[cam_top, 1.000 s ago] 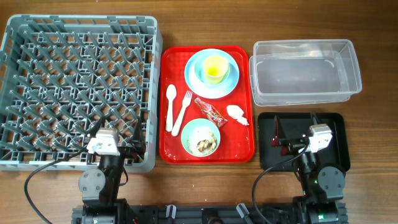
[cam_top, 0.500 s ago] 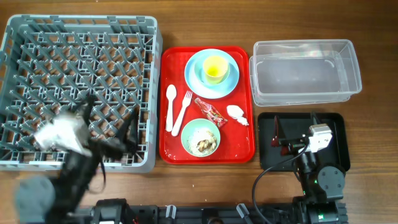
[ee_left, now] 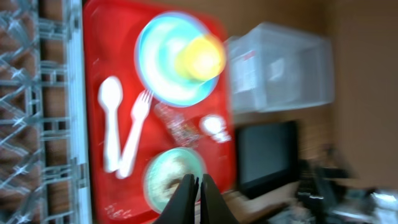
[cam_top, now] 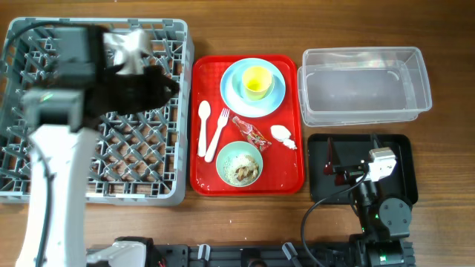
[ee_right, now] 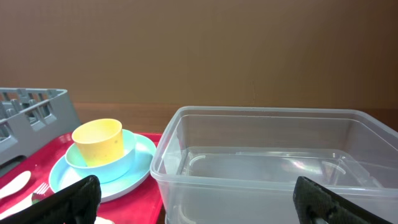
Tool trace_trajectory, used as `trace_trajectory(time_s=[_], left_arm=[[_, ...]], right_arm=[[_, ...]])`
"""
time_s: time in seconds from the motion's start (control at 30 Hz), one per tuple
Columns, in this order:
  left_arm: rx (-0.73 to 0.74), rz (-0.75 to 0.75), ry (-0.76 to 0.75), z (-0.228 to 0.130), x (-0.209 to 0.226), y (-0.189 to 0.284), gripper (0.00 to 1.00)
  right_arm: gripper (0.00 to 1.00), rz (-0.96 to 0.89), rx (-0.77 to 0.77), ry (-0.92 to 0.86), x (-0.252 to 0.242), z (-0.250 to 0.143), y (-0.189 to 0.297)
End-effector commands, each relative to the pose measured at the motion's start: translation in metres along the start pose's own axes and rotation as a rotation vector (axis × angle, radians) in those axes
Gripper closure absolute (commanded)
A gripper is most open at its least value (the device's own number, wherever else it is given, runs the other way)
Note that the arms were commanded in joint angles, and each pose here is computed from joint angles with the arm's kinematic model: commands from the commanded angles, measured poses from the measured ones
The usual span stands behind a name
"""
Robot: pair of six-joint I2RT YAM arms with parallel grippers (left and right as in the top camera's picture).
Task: Sort waste into correct bins and load items into the dishwasher rack
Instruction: 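Reach the left gripper to the white fork and grasp it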
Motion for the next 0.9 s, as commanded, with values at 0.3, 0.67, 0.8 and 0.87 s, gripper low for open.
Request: trace_trajectory(time_s=[0.3,0.67,0.8,0.87], left_arm=[[0.269,0.586,-0.174,-0.045,0.019,-0.163,0.63],[0.389,0.646,-0.187,-0.088,0.068,-0.219,0.66],[0.369,0.610,-0.239,-0.099,0.084,-0.239,0.68],[0.364,0.598,-0.259,-0.104,0.091,-0.245,0.69]], right_arm=[[0.00,0.003,-0.005,0.006,0.000,0.001,0.000],[0.00,0.003,-0.005,0.006,0.000,0.001,0.000],[0.00,0.003,-0.005,0.006,0.000,0.001,0.000],[0.00,0.003,-0.005,0.006,0.000,0.001,0.000]])
Point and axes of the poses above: each gripper's point midway between its finger pads, its own y axis back along the fingers, its own x axis along the line the jaws close on, z = x × y, the point moved 6 cm from there along y, back along the fingers, and after that the axes turned 7 degrees about y, right-handed, at the moved point
